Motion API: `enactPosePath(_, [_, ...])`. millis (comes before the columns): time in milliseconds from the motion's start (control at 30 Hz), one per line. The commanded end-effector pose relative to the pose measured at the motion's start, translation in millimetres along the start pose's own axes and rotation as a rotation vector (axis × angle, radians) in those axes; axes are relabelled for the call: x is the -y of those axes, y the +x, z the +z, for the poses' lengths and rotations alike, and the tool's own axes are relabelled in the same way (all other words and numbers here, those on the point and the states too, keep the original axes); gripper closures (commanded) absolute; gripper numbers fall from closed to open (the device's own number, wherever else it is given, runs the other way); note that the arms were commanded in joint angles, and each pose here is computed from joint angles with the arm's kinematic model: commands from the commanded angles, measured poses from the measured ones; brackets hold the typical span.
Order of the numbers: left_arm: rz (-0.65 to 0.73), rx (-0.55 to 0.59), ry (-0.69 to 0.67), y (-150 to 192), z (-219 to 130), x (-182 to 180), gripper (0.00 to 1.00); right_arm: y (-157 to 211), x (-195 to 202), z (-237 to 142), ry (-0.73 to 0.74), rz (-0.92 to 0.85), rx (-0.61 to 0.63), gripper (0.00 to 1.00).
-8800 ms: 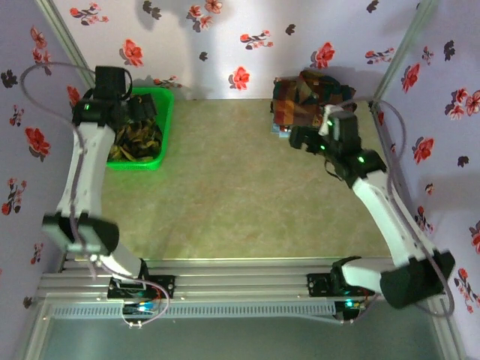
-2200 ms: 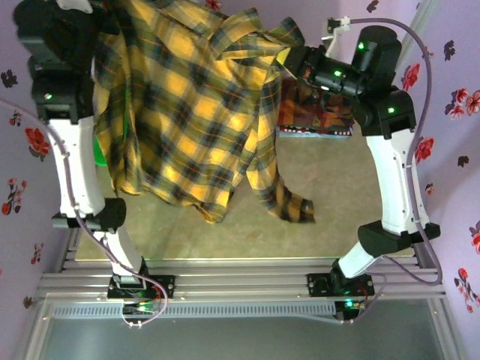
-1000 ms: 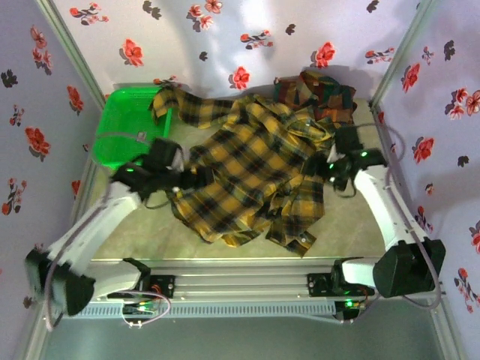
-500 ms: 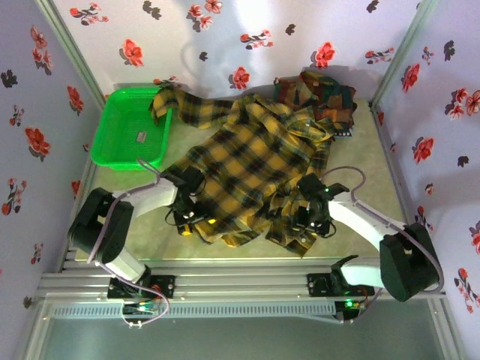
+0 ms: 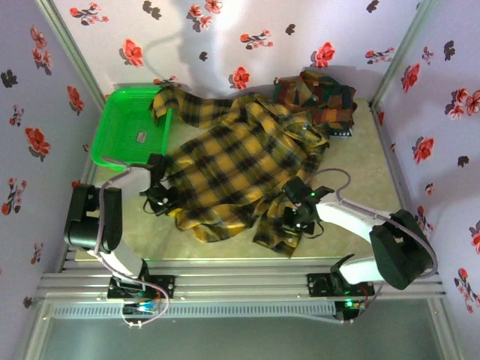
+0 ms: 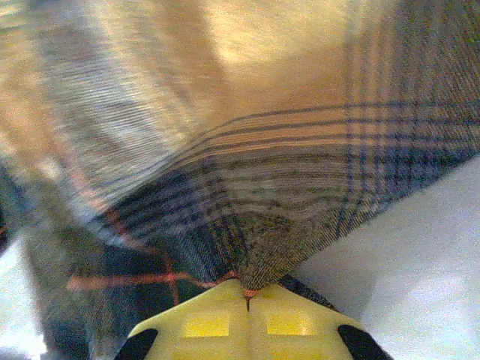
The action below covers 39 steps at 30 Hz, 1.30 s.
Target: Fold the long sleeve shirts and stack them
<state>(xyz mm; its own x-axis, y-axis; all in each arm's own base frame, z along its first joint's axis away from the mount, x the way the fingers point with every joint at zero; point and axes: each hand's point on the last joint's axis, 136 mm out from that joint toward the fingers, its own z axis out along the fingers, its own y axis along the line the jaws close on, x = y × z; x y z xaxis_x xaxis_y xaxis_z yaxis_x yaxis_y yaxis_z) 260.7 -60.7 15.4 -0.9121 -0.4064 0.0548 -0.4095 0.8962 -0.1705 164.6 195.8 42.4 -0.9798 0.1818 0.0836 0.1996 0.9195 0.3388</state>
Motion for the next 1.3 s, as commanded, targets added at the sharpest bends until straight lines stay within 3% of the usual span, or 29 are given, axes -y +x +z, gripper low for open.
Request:
enactPosePath(0, [0.061, 0.031, -0.162, -11.9, -11.2, -40.7, 0.93, 36.5, -89.5, -35.5, -0.251, -0.055, -0.157, 1.00])
enactPosePath(100, [0.006, 0.049, -0.166, -22.5, -17.3, -52.8, 0.86, 67.9, -131.5, -54.6, -0.336, -0.107, -0.261, 0.94])
enactPosePath(200, [-0.036, 0.093, -0.160, -33.0, -31.3, -54.0, 0.58, 79.6, -151.2, -68.2, -0.374, -0.134, -0.317, 0.58])
enactPosePath(300, [-0.062, 0.153, -0.149, -36.6, -59.0, -49.3, 0.38, 57.4, -165.3, -106.8, -0.421, -0.175, -0.265, 0.34])
enactPosePath(433, [-0.104, 0.229, -0.110, -21.6, -99.0, -44.1, 0.27, -2.4, -175.0, -179.1, -0.516, -0.193, -0.119, 0.24])
enactPosePath(500, [-0.105, 0.263, -0.085, -9.8, -117.1, -38.0, 0.26, -42.3, -156.6, -201.8, -0.429, -0.237, 0.007, 0.23])
enactPosePath(600, [-0.090, 0.309, 0.020, 7.7, -131.4, -11.5, 0.25, -105.2, -96.1, -200.7, -0.067, -0.298, 0.139, 0.23])
enactPosePath(633, [-0.074, 0.306, 0.063, 15.7, -130.2, 2.0, 0.25, -133.7, -69.4, -197.6, 0.104, -0.306, 0.192, 0.25])
enactPosePath(733, [-0.056, 0.276, 0.157, 34.9, -115.6, 40.4, 0.25, -199.9, -16.1, -179.4, 0.373, -0.290, 0.261, 0.37])
enactPosePath(833, [-0.036, 0.228, 0.183, 48.2, -79.3, 72.0, 0.25, -246.4, 22.9, -136.7, 0.394, -0.198, 0.243, 0.49])
enactPosePath(933, [-0.060, 0.210, 0.146, 42.9, -45.8, 79.5, 0.25, -271.0, 52.7, -110.0, 0.473, -0.189, 0.252, 0.49])
enactPosePath(1067, [-0.085, 0.218, 0.030, 30.5, -13.4, 66.2, 0.26, -277.9, 80.6, -86.3, 0.512, -0.147, 0.248, 0.53])
enactPosePath(1267, [-0.092, 0.199, -0.183, 21.2, 19.1, 21.0, 0.27, -258.0, 126.8, -46.3, 0.487, 0.043, 0.232, 0.81])
